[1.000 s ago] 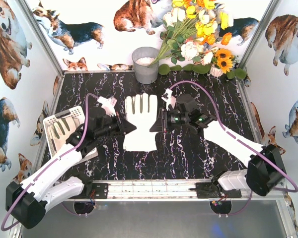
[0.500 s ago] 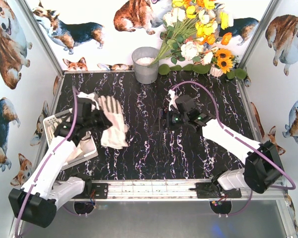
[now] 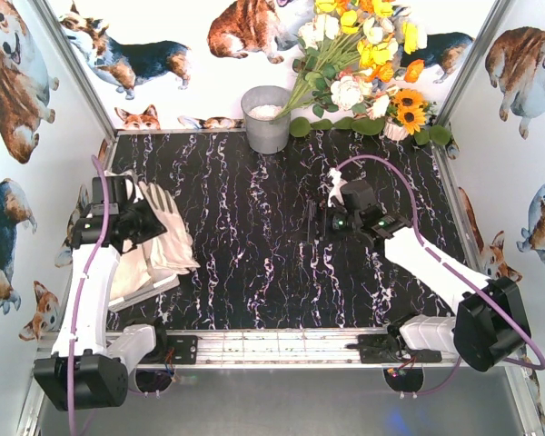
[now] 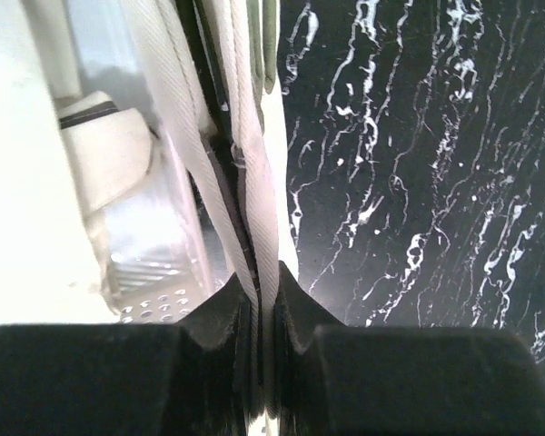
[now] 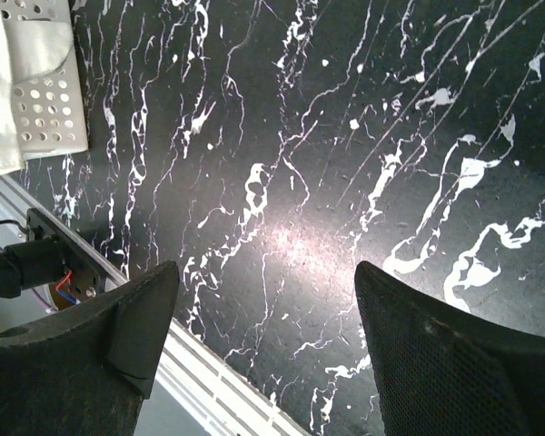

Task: Put the gloves into the storage basket
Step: Place the glove in the bin.

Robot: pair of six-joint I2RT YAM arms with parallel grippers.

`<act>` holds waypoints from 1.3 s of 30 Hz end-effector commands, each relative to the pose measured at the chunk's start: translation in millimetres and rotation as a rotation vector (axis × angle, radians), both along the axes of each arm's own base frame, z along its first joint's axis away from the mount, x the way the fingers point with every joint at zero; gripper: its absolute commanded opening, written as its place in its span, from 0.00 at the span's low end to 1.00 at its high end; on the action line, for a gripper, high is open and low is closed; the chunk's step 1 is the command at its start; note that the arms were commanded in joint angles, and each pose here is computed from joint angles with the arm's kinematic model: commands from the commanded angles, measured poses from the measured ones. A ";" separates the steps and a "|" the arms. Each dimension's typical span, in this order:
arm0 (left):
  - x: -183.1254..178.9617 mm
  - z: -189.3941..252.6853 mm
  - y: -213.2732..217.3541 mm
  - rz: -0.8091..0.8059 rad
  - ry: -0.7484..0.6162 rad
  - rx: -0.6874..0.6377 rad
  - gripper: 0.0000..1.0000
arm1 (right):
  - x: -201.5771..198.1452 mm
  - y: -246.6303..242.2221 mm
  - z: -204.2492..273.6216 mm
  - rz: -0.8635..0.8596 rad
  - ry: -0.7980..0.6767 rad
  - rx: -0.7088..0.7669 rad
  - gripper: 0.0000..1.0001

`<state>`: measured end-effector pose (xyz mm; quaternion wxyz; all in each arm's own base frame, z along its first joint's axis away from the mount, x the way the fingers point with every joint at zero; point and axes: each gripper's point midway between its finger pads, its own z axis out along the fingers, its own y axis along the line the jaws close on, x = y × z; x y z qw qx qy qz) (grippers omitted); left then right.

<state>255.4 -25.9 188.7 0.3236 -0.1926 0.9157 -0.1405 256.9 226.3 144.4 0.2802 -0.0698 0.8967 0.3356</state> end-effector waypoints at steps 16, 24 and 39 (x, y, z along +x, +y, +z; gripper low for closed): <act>-18.2 -10.0 90.6 0.223 0.067 0.189 0.00 | 0.6 11.3 15.3 0.079 -0.065 0.095 0.80; -14.8 -20.5 109.6 0.274 0.105 0.167 0.00 | 0.8 13.1 22.2 0.085 -0.082 0.115 0.80; -7.2 -44.2 141.8 0.324 0.153 0.149 0.00 | 1.8 13.3 30.4 0.069 -0.098 0.152 0.79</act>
